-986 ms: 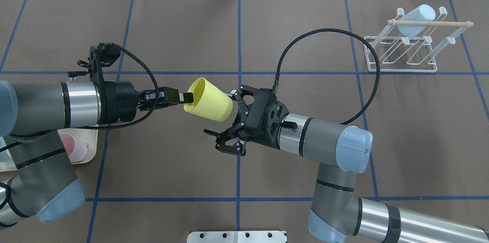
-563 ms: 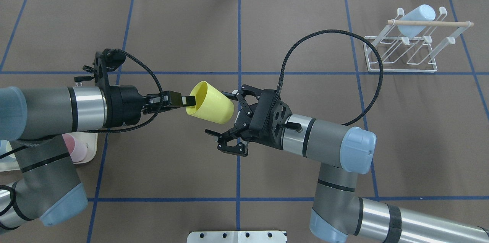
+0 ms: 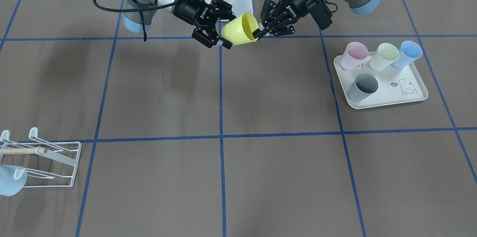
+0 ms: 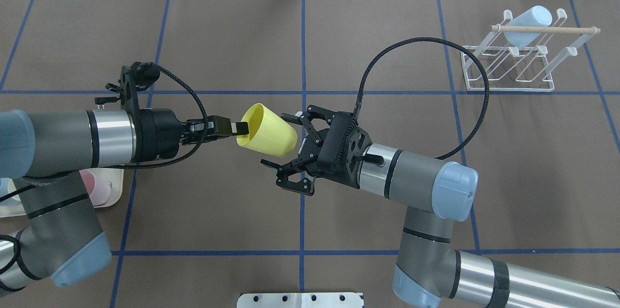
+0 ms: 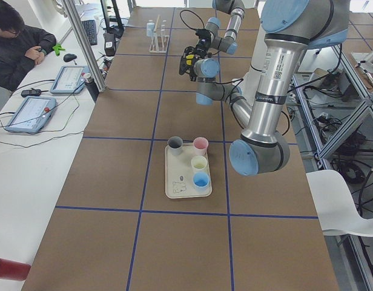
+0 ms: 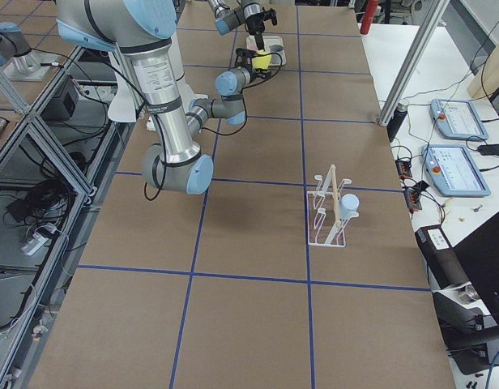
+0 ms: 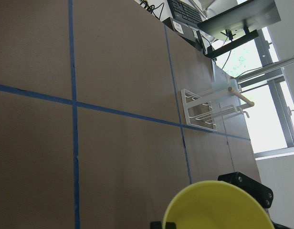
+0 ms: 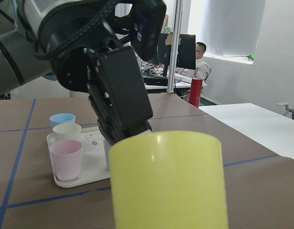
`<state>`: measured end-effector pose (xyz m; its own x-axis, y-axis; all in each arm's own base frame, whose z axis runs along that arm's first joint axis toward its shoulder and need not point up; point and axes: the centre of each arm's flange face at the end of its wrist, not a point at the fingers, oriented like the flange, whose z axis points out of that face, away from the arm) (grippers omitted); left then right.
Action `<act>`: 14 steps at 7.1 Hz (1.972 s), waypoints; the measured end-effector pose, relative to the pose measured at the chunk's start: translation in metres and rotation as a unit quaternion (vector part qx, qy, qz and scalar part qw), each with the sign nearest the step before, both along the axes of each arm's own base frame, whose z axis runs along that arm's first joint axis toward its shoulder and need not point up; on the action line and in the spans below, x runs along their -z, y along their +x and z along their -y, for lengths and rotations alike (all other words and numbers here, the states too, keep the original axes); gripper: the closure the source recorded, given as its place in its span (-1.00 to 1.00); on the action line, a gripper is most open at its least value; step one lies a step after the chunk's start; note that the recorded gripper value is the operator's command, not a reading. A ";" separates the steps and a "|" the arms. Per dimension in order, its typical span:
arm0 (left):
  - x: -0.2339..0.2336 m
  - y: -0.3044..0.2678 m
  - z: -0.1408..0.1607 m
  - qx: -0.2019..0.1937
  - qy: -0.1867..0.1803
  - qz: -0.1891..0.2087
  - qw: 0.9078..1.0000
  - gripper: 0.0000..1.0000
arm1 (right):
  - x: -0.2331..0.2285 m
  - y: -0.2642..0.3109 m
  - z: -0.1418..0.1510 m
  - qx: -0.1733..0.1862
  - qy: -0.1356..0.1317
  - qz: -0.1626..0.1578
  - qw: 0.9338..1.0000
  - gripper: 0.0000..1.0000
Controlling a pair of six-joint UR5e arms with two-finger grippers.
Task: Transfer IKEA cup to right arm and place on rack
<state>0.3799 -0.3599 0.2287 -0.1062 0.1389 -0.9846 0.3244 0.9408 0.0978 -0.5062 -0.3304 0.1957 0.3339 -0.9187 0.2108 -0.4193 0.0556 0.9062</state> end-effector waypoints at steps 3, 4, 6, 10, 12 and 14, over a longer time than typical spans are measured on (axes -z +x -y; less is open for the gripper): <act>0.004 0.000 0.000 -0.001 0.003 -0.003 1.000 -0.98 | -0.002 0.001 0.001 -0.001 -0.001 -0.001 1.000 0.52; 0.005 0.000 -0.001 -0.001 0.004 -0.004 1.000 -1.00 | -0.002 0.001 0.001 -0.002 -0.001 -0.002 1.000 0.55; 0.008 -0.004 0.001 0.003 0.005 -0.008 1.000 -1.00 | 0.002 0.004 0.001 -0.002 0.002 0.003 1.000 0.78; -0.010 -0.043 0.031 0.041 0.015 0.091 0.995 -1.00 | -0.009 0.016 0.038 -0.034 -0.013 -0.067 0.997 1.00; 0.000 -0.078 0.036 0.052 0.041 0.209 0.976 -1.00 | -0.002 0.036 0.072 -0.070 -0.032 -0.174 0.982 1.00; -0.013 -0.129 0.036 0.060 0.087 0.307 0.946 -1.00 | 0.014 0.081 0.106 -0.111 -0.028 -0.321 0.940 1.00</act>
